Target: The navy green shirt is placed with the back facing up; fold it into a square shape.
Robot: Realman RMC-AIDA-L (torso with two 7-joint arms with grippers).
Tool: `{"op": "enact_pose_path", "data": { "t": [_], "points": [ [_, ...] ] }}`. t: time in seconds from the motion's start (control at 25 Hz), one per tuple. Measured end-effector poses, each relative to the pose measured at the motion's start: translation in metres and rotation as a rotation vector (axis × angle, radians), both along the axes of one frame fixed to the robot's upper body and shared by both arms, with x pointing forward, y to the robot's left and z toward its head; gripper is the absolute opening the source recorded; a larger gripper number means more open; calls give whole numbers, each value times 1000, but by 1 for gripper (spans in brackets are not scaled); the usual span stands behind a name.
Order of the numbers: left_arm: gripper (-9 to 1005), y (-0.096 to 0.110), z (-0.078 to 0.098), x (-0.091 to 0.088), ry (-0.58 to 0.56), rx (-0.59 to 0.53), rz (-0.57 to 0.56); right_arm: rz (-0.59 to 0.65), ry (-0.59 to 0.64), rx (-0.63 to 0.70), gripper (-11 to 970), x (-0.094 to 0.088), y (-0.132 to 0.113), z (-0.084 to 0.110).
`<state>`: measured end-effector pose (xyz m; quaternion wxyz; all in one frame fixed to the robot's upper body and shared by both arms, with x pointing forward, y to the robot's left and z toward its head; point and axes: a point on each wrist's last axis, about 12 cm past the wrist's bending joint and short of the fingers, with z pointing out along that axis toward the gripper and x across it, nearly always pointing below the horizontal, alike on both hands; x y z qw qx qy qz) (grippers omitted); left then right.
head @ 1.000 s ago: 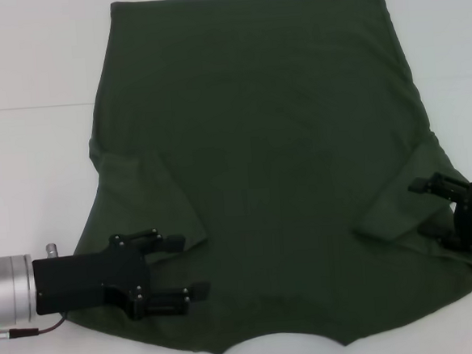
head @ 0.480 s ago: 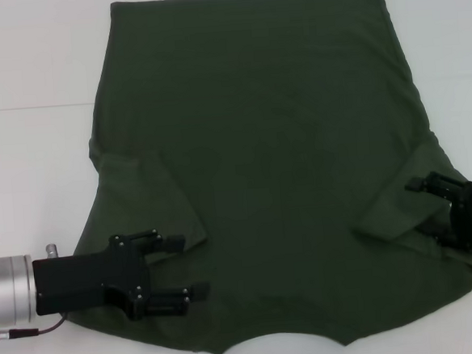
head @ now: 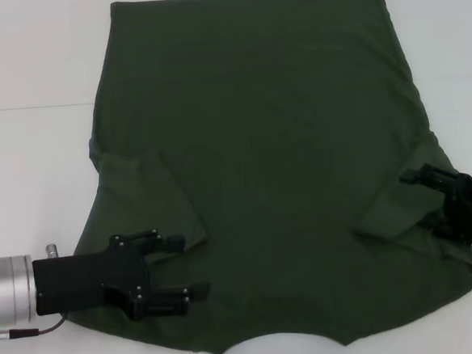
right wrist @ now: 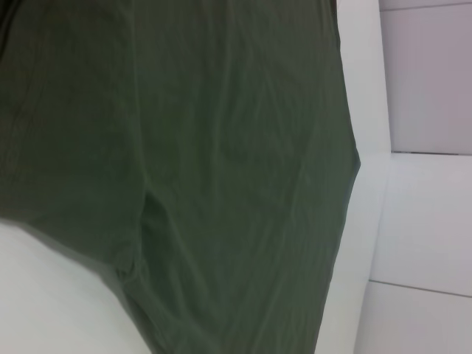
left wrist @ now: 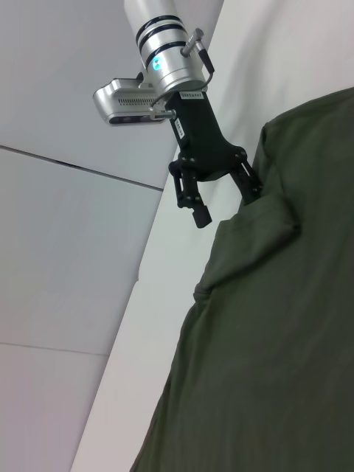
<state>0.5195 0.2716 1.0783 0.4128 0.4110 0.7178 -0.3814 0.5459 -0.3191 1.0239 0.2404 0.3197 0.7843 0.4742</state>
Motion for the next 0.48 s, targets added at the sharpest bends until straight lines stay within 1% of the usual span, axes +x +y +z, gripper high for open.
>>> {"op": "enact_pose_path", "data": {
  "t": [0.12,0.36,0.48],
  "points": [
    [875,0,0,-1,2,-2,1,-9,-4,-8,926,2,2,-1],
    [875,1,0,-1,1,-3,-1,-10,-35,-13,832,6,6,1],
    [875,1,0,-1,1,-3,-1,-18,-53,-11,821,7,8,2]
  ]
}}
